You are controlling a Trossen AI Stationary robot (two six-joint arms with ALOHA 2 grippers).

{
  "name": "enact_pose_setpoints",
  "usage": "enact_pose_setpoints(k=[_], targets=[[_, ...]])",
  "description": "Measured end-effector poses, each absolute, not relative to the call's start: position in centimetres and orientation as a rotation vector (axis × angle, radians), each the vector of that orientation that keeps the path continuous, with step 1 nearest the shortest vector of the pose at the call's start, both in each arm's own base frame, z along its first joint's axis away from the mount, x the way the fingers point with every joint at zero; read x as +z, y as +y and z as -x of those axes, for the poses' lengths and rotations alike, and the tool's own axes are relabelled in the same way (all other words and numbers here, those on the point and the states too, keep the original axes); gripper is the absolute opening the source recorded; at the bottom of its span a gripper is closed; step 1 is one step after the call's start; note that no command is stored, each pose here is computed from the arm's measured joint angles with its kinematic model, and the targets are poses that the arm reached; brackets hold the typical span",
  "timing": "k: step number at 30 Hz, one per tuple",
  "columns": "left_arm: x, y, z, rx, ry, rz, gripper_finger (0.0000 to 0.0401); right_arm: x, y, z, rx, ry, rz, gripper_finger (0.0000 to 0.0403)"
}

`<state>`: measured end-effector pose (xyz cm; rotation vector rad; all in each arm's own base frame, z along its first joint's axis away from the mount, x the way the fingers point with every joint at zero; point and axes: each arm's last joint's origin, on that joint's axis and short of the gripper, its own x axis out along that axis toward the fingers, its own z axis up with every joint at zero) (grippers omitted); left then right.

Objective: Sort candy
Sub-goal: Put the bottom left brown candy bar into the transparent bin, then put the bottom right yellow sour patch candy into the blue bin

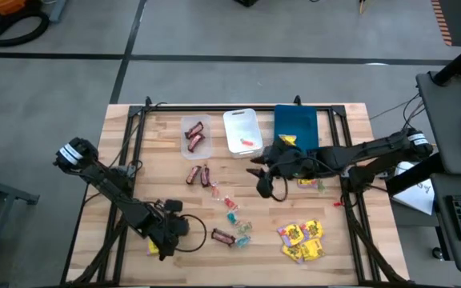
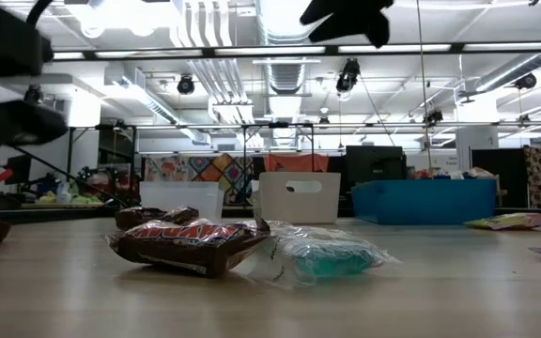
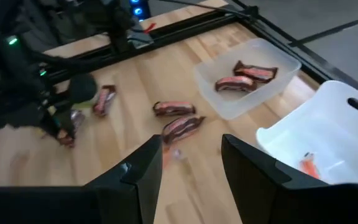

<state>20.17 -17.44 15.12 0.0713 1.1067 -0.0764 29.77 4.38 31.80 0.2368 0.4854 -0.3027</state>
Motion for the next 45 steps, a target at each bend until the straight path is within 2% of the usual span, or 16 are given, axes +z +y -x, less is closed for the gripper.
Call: enact_pose_setpoints(k=[7, 11, 22, 29, 37, 45], targets=[[18.7, -15.5, -22.4, -0.122, 0.988, -0.176, 0.0052, 31.4, 7.1, -27.6, -0.250, 0.611, -0.239, 0.0157], [20.5, -12.1, -23.2, -0.049, 0.912, -0.265, 0.0051, 29.9, 8.5, -26.5, -0.249, 0.702, -0.256, 0.0157], [23.3, 3.0, -23.9, 0.282, 0.885, -0.423, 0.0051, 25.8, 9.9, -24.9, -0.309, 0.799, -0.368, 0.0157], [22.1, 11.3, -22.4, 0.279, 0.907, -0.244, 0.0053, 25.4, 9.8, -24.8, -0.343, 0.800, -0.437, 0.0157], [20.1, 14.1, -22.0, 0.291, 0.979, -0.183, 0.0123, 25.4, 10.0, -24.8, -0.362, 0.801, -0.526, 0.0157], [20.8, 14.5, -22.8, 0.314, 0.950, -0.154, 0.0185, 25.3, 10.2, -24.6, -0.337, 0.859, -0.659, 0.0157]])
